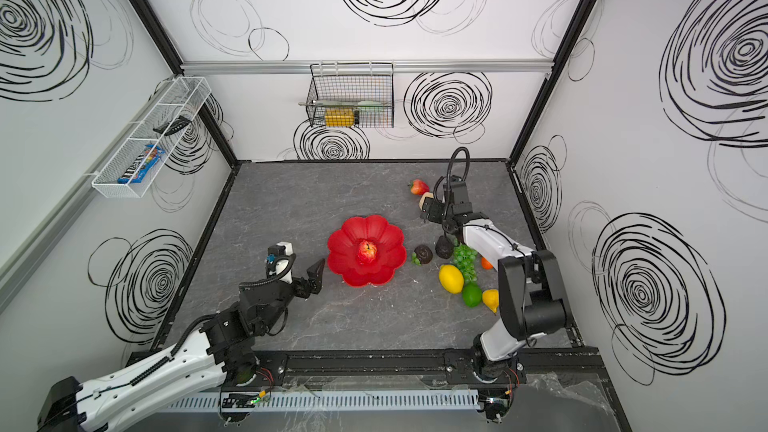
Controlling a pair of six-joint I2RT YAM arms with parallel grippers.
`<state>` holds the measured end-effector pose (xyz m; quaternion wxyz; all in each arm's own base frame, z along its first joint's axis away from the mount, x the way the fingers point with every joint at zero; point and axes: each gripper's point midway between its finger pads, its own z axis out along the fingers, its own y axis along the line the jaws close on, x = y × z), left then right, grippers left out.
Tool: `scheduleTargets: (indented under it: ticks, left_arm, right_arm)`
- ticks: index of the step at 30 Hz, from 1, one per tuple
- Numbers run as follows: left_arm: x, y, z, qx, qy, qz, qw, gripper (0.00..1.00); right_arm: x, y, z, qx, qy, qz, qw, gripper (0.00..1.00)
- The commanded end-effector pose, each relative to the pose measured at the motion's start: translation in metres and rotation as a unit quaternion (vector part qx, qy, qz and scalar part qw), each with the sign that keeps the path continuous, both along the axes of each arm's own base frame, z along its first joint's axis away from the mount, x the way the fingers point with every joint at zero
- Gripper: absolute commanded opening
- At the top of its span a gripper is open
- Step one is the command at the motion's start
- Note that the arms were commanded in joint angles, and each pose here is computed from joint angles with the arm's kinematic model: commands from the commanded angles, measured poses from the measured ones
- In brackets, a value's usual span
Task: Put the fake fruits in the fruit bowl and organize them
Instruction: 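Lift the left gripper away while the right gripper grasps the pale pear, then carry the pale pear with the right gripper toward the left gripper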
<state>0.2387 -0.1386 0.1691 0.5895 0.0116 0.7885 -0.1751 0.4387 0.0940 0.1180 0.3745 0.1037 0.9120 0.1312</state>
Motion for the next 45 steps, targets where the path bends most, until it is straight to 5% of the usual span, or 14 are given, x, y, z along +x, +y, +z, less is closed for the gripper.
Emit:
scheduleTargets:
  ticks: [1,20,28,36,45]
  left_arm:
    - [0.003,0.002,0.014,-0.022,-0.025,0.004,0.999,0.96]
    - [0.005,-0.002,0.011,-0.023,-0.014,-0.002,1.000,0.96]
    - [0.006,-0.002,0.010,-0.023,-0.014,-0.003,1.000,0.96]
    - [0.006,-0.005,0.008,-0.021,-0.011,-0.009,1.000,0.96]
    - [-0.001,-0.029,0.014,-0.044,-0.033,-0.077,0.995,0.96]
  right_arm:
    - [0.020,0.009,-0.009,0.033,0.041,0.020,0.998,0.97]
    - [0.079,0.008,-0.071,0.016,0.128,-0.018,0.992,1.00]
    - [0.081,0.012,-0.077,0.036,0.129,-0.011,0.991,0.83]
    - [0.078,0.011,-0.061,0.065,0.107,-0.012,0.992,0.67]
    - [0.040,0.005,0.001,0.173,0.037,-0.034,0.984,0.65]
